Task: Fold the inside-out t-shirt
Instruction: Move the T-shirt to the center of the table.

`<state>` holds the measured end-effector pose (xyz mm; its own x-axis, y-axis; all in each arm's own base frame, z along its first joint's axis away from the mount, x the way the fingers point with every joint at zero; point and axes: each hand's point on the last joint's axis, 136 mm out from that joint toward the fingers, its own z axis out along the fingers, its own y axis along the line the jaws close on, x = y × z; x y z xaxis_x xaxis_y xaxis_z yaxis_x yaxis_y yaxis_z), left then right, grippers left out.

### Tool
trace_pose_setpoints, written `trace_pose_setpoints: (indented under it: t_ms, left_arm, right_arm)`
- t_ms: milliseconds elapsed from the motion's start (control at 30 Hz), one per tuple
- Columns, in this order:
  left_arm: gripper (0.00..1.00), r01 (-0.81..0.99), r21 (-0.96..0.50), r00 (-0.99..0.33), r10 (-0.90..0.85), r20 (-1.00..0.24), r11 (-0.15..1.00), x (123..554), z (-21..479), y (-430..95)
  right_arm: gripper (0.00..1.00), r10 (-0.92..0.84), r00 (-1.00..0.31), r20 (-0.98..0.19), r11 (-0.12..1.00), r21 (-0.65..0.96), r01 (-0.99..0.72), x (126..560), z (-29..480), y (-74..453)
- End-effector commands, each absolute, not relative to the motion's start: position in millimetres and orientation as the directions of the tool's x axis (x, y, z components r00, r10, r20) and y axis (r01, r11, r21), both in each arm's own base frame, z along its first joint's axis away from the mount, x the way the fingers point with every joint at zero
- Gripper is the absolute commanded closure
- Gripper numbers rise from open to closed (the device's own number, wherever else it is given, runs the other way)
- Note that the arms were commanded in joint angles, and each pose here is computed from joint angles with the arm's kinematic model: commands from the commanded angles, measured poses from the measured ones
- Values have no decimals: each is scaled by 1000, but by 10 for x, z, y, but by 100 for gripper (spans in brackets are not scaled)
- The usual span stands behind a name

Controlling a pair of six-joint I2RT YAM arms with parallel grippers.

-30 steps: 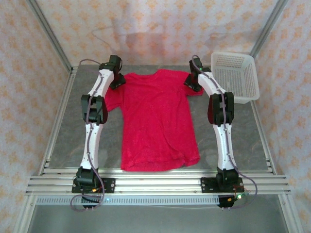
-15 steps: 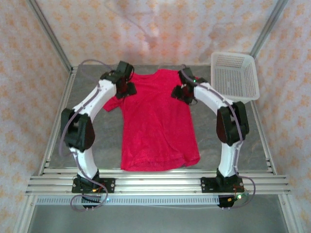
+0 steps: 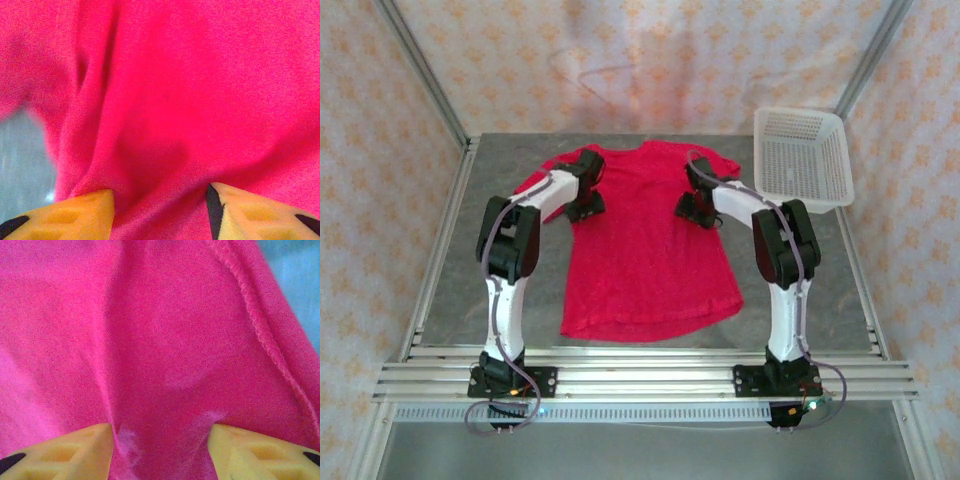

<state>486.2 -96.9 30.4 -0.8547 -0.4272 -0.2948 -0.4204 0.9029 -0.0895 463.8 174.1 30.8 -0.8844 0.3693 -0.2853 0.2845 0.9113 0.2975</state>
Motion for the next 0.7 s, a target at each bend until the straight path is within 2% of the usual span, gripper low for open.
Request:
trace_pose_setpoints:
  t_ms: [0,133,300,400,500,567,667]
  left_arm:
    - [48,-469,26,-850,-444,-284,883,5055,44,-512]
    - [49,-468,21,-846,-441,-300,884,5250,96,-485]
    - [48,-459,-45,-821,-443,-359,887,5172,485,-545]
    - [48,-447,-93,-803,-445,-395,890,4976,840,-635]
    - [48,-416,-82,-805,-409,-429,906,4647,1116,-756]
    - [48,-399,-71,-807,-387,-446,914,4392,1234,-831]
    - [48,-387,-74,-818,-379,-432,919,3999,1159,-929]
  right_arm:
    - [45,382,-886,-264,921,183,344,4823,-106,1372]
    - [45,360,-886,-292,931,168,323,5123,56,1330]
    - [45,324,-888,-325,938,232,258,5053,646,1477]
    - [45,266,-899,-349,953,234,191,4665,913,1611]
    - [48,183,-917,-355,975,184,123,4120,967,1708]
    - [48,132,-926,-353,986,143,86,3775,940,1745]
    - [48,55,-934,-354,996,80,28,3338,855,1806]
